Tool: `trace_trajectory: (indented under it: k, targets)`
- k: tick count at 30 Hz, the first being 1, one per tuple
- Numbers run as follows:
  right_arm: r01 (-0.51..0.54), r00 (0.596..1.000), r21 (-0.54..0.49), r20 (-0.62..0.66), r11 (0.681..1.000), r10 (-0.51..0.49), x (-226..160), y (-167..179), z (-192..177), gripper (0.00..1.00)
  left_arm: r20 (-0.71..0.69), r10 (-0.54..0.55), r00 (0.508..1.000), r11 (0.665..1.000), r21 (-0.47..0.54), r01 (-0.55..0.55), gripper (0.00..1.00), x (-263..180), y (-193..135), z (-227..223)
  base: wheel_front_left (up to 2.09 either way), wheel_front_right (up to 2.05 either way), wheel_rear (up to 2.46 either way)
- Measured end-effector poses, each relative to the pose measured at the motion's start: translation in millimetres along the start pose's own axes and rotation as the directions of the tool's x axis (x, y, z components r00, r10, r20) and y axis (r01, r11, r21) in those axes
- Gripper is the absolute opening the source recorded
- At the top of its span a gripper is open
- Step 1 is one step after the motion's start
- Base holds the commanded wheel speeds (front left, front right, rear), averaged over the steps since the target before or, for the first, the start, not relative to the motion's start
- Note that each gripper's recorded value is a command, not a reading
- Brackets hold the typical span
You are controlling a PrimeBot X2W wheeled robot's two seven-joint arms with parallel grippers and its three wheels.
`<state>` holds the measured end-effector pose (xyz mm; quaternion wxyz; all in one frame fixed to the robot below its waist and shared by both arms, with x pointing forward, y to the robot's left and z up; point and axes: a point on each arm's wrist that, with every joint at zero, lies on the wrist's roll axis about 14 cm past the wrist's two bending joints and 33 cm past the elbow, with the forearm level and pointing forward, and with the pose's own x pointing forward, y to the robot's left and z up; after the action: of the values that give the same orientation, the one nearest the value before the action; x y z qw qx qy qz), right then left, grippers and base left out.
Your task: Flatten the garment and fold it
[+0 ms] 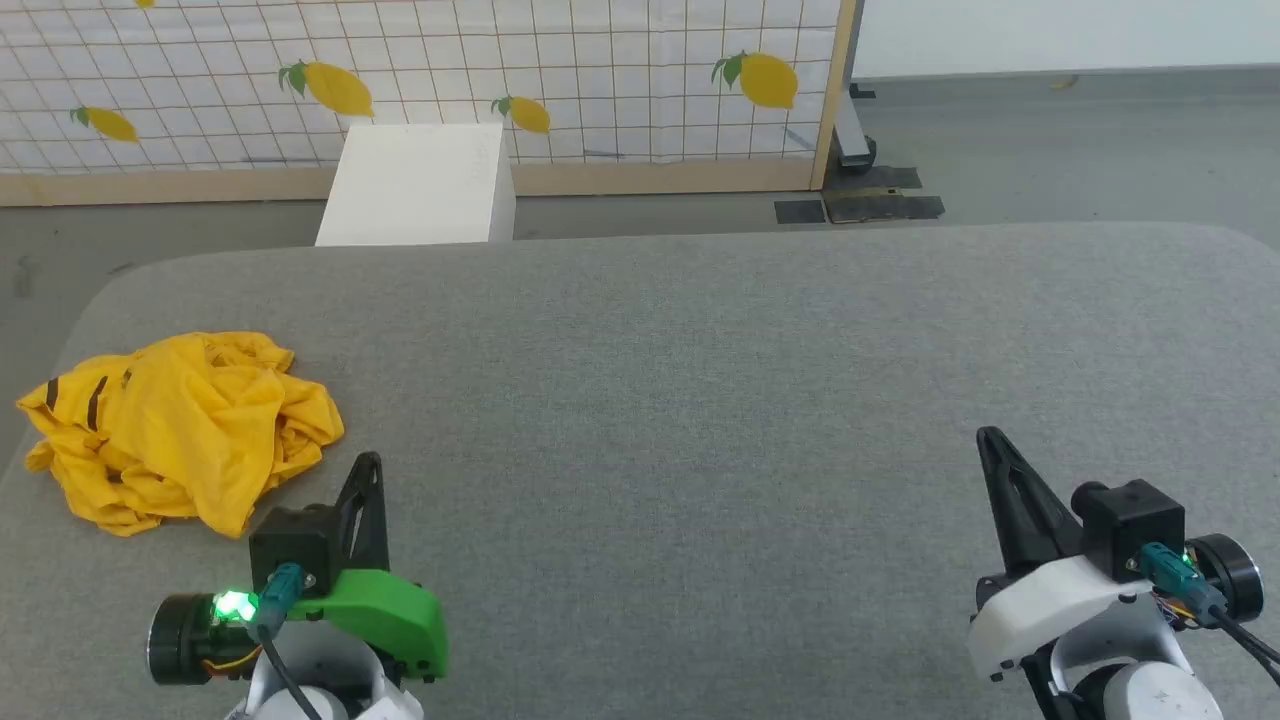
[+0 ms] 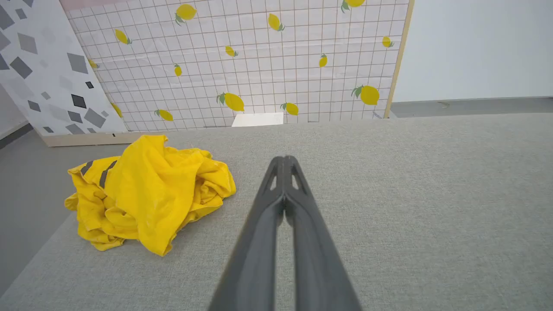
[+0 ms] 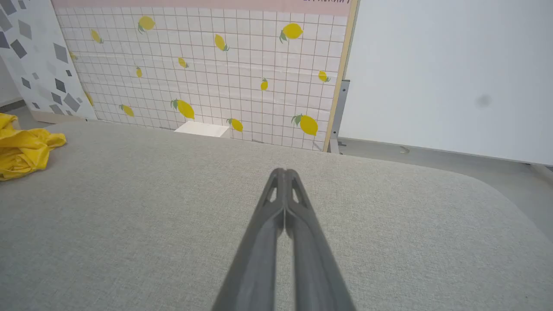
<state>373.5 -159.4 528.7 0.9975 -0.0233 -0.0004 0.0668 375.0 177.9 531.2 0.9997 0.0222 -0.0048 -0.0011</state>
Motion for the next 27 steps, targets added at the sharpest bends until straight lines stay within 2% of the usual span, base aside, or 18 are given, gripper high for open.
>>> trace_trajectory:
  k: [11, 12, 27]
  targets:
    - [0.000, 1.000, 0.000, 0.000, 1.000, 0.000, 0.0, 0.0, 0.0, 0.00, 0.000, 0.000, 1.000, 1.000, 0.000, 0.000, 0.00, 0.0, -0.1, 0.0, 0.00, 0.00, 0.00]
    - [0.000, 1.000, 0.000, 0.000, 1.000, 0.000, 0.0, 0.1, 0.0, 1.00, 0.000, 0.000, 1.000, 1.000, 0.000, 0.000, 1.00, 0.0, -0.1, 0.0, 0.00, 0.00, 0.00]
    - [0.005, 1.000, 0.021, 0.002, 1.000, -0.005, 0.1, -1.7, -3.3, 1.00, -0.001, -0.008, 1.000, 1.000, -0.011, 0.008, 1.00, -1.0, -3.2, -3.6, 0.00, 0.00, 0.00]
